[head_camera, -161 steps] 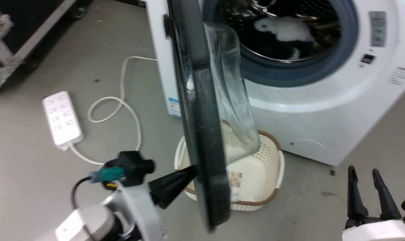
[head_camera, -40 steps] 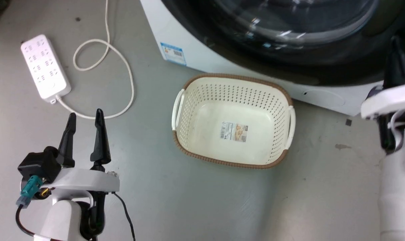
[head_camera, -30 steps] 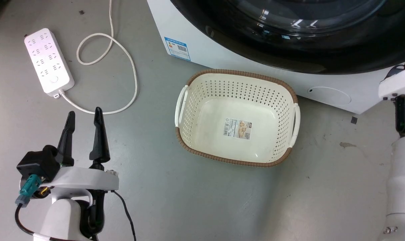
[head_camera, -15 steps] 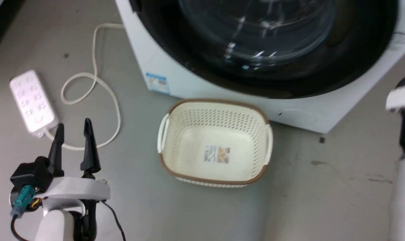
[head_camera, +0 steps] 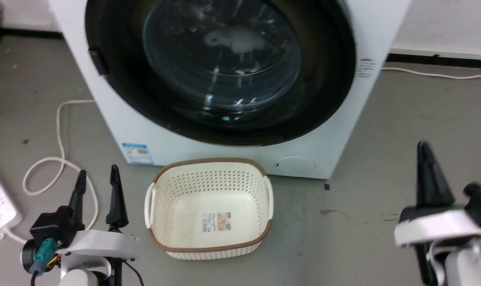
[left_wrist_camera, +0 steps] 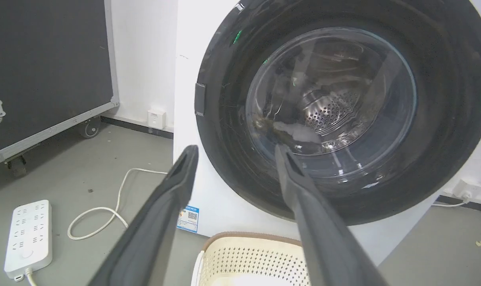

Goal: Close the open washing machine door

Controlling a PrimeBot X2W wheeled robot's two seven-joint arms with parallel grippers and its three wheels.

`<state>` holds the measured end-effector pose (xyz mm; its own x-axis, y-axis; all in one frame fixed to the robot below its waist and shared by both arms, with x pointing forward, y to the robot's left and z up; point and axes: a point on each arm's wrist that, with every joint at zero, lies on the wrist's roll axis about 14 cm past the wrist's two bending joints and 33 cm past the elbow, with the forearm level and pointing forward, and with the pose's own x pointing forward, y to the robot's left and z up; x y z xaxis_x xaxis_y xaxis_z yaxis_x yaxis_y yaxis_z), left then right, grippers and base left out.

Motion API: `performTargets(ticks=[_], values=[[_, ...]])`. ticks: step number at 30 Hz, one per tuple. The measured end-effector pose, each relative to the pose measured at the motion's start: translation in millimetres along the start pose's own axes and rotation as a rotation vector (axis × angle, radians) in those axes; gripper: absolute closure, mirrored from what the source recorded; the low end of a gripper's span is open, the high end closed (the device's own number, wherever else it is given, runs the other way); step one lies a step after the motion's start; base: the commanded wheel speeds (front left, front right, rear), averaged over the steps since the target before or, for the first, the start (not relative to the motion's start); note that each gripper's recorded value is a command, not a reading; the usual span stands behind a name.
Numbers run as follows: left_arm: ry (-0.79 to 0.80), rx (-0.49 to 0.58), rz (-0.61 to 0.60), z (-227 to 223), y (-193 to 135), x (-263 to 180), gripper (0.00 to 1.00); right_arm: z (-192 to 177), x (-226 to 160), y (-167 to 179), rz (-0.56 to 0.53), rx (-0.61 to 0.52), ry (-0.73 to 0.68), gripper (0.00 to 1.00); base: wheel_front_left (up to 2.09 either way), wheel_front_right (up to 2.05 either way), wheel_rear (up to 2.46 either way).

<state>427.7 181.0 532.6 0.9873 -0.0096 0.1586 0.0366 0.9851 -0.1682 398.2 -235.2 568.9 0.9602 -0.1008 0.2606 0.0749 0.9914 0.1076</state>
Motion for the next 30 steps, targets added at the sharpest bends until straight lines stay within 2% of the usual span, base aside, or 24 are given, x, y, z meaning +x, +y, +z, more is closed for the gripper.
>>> performTargets(ticks=[7, 15, 16, 17, 30], values=[[0.036, 0.000, -0.080, -5.0, -28.1, -3.0, 0.00, -20.4, -44.9, 4.4, 0.013, 0.003, 0.088, 1.00, 0.00, 0.00, 0.00], [0.087, 0.079, -0.138, -15.5, -40.3, -12.3, 0.00, -26.2, -58.9, 6.6, 0.027, -0.037, 0.123, 1.00, 0.00, 0.00, 0.00], [0.090, 0.089, -0.141, -16.3, -40.6, -13.1, 0.00, -26.5, -59.3, 6.3, 0.026, -0.037, 0.126, 0.78, 0.00, 0.00, 0.00], [0.091, 0.092, -0.142, -16.6, -40.7, -13.5, 0.00, -26.6, -59.2, 6.4, 0.026, -0.037, 0.127, 0.00, 0.00, 0.00, 0.00], [0.106, 0.120, -0.144, -20.7, -37.8, -17.1, 0.00, -29.6, -57.7, 8.8, 0.032, -0.025, 0.139, 0.00, 0.00, 0.00, 0.00]])
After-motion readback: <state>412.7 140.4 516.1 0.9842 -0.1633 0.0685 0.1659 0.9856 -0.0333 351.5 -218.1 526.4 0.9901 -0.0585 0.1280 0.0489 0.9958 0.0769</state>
